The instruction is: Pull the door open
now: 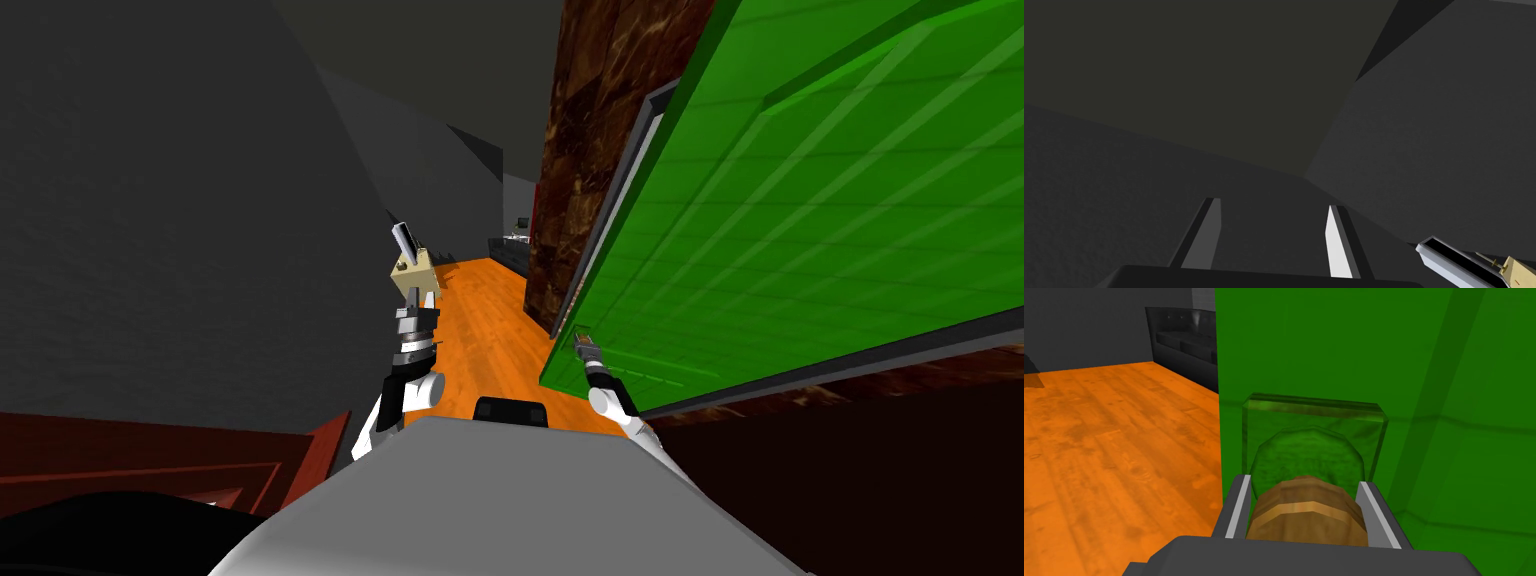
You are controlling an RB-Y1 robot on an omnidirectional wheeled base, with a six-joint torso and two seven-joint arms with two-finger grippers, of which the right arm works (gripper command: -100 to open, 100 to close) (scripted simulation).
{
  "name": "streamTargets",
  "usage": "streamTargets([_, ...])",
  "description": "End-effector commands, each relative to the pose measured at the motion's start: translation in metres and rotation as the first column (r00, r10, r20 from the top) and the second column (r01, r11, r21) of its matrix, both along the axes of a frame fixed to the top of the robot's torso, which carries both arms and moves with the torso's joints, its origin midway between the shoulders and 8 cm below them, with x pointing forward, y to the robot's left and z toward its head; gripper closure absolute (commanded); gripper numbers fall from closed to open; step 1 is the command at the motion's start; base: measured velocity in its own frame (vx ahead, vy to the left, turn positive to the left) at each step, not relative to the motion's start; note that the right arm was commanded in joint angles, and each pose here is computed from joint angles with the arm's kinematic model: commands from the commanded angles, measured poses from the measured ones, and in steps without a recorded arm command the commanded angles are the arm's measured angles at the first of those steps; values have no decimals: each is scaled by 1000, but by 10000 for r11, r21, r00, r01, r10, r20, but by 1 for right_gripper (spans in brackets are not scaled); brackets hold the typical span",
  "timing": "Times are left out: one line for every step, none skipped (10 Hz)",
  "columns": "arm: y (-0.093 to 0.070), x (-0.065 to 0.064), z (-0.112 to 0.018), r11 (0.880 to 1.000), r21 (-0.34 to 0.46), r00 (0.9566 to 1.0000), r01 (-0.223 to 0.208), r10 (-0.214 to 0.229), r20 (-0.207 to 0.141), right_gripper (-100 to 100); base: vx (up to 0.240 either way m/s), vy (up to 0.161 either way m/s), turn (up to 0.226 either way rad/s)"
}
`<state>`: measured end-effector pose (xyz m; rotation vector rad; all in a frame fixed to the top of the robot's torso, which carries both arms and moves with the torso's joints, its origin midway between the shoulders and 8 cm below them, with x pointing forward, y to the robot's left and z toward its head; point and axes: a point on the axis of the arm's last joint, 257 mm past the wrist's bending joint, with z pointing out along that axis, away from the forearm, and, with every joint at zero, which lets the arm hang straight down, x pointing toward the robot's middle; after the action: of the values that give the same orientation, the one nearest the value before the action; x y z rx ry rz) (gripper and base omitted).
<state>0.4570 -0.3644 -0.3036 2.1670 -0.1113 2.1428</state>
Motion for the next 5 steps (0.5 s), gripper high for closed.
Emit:
streamTargets([-5,-8,7,9997,-213,9997,-151,156,209,100,52,-21,-52])
streamTargets([-1,-15,8,9990,-266,9990,-363,369,240,100,38,7,-87])
streamTargets([3,-23,9,9978,-307,9978,-593,601,263,100,25,15,-89])
streamTargets([8,-32,9,9959,-334,9960,-836,845,278,100,17,12,-86])
streamTargets([14,-40,9,9935,-344,9935,-1090,1099,284,100,10,11,-74])
